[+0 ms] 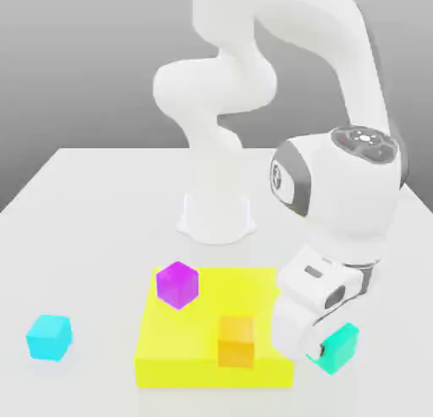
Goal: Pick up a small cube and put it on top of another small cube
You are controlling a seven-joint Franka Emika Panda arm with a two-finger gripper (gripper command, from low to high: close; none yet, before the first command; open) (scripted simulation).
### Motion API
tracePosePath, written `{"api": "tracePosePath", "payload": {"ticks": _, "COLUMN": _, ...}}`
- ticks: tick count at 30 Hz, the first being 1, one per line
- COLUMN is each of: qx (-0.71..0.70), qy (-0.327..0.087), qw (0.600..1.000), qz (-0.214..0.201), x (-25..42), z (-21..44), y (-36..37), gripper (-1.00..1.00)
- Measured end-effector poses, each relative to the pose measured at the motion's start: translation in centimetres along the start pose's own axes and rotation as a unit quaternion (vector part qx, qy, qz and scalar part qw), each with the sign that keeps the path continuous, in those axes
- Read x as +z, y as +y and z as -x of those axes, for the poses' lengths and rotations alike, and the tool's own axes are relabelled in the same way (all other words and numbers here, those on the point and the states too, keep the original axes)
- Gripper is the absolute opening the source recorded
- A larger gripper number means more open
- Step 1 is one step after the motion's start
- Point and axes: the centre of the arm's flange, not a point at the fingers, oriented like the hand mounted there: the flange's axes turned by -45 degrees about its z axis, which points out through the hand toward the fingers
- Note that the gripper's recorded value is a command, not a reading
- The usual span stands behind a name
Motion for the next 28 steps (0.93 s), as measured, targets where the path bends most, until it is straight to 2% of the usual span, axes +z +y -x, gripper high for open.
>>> {"api": "tracePosePath", "payload": {"ticks": 4, "qx": 0.017, "qy": -0.003, "qw": 1.000, "qz": 0.000, "x": -1.4, "z": 4.9, "y": 8.6, "gripper": -1.00}}
{"api": "tracePosePath", "payload": {"ticks": 9, "qx": 0.037, "qy": 0.000, "qw": 0.999, "qz": 0.000, "x": -2.4, "z": 14.6, "y": 16.8, "gripper": -1.00}}
{"api": "tracePosePath", "payload": {"ticks": 14, "qx": 0.061, "qy": 0.005, "qw": 0.998, "qz": -0.004, "x": -3.1, "z": 27.0, "y": 22.4, "gripper": -1.00}}
{"api": "tracePosePath", "payload": {"ticks": 16, "qx": 0.069, "qy": 0.011, "qw": 0.998, "qz": -0.004, "x": -2.8, "z": 30.8, "y": 22.5, "gripper": -1.00}}
{"api": "tracePosePath", "payload": {"ticks": 24, "qx": 0.065, "qy": 0.019, "qw": 0.998, "qz": 0.000, "x": 3.6, "z": 32.5, "y": 21.3, "gripper": -1.00}}
{"api": "tracePosePath", "payload": {"ticks": 25, "qx": 0.065, "qy": 0.019, "qw": 0.998, "qz": -0.001, "x": 4.3, "z": 32.5, "y": 21.2, "gripper": 1.00}}
{"api": "tracePosePath", "payload": {"ticks": 28, "qx": 0.065, "qy": 0.019, "qw": 0.998, "qz": -0.001, "x": 4.3, "z": 32.5, "y": 21.2, "gripper": 1.00}}
